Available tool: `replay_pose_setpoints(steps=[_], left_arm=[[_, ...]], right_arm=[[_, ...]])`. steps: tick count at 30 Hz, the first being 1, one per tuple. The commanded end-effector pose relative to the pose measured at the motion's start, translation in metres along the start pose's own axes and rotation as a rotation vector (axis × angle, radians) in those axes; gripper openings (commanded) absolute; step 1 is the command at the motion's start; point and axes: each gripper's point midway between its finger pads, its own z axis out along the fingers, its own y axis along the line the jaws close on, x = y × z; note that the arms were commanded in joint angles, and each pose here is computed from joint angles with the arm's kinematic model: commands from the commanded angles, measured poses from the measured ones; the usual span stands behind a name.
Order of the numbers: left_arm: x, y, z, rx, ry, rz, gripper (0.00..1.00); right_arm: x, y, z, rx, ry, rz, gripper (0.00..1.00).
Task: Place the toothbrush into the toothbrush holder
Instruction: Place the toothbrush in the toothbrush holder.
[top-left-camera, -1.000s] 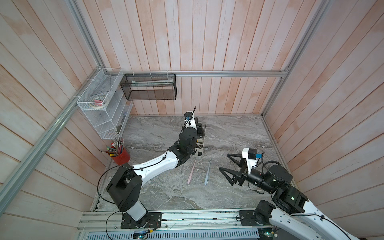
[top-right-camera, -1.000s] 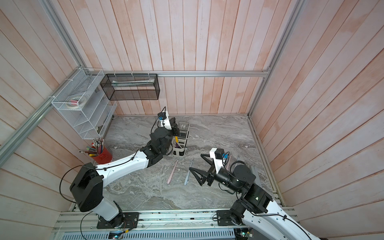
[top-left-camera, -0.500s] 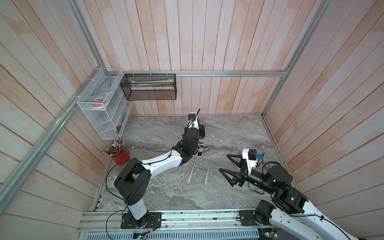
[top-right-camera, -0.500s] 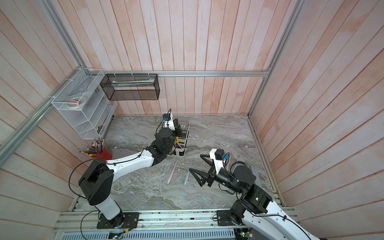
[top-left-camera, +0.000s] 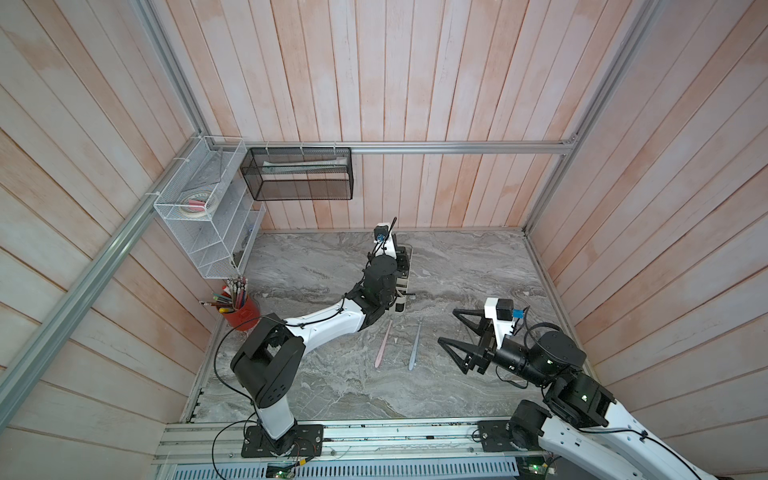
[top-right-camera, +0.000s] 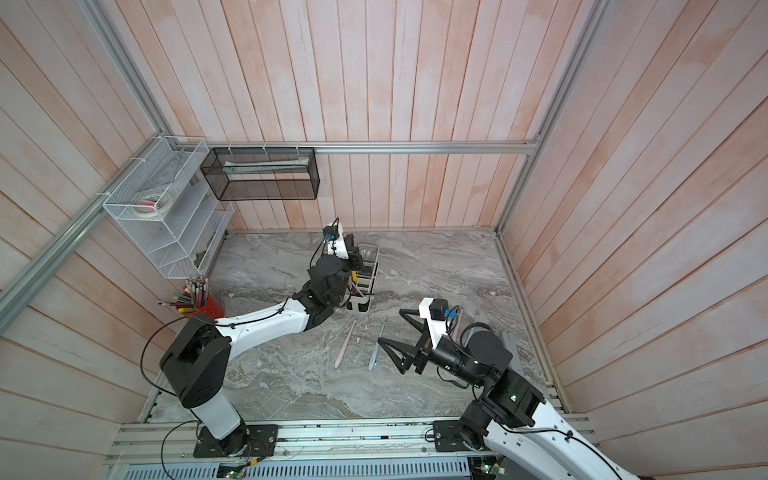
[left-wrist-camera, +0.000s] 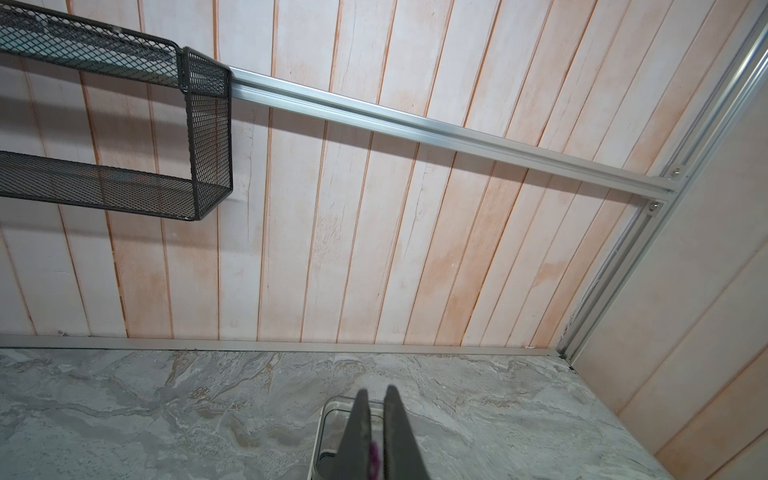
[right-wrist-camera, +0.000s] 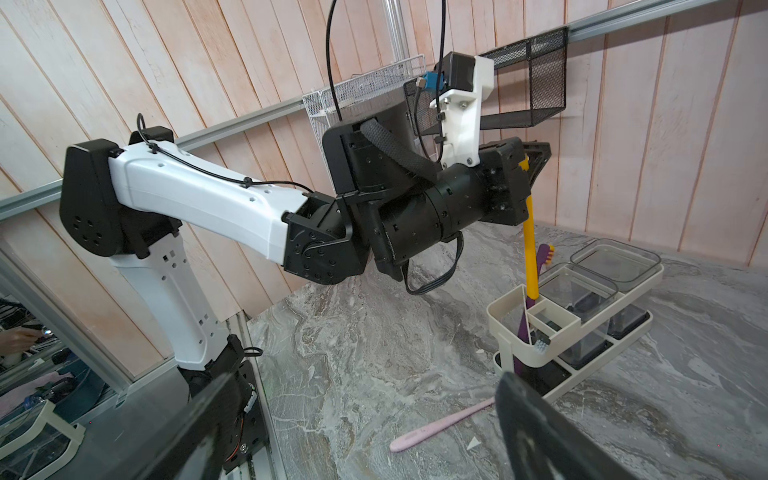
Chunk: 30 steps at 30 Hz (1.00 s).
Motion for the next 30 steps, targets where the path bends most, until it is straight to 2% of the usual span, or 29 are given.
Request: replay_pose_setpoints(steps=[1, 26, 30], left_arm=[[0.013, 0.006, 0.002, -0.016, 0.010, 0.029, 0.00], [0.055, 0.016, -0.003, -0.025, 0.091, 0.008, 0.00], [0.064, 0.012, -0.003, -0.009, 0.117, 0.010, 0.03]], right_arm=[[0.000, 0.003, -0.001, -0.019, -0.012, -0.008, 0.98], [0.001, 0.004, -0.001, -0.024, -0.010, -0.009, 0.98], [0.001, 0.003, 0.000, -0.024, -0.009, -0.010, 0.98]])
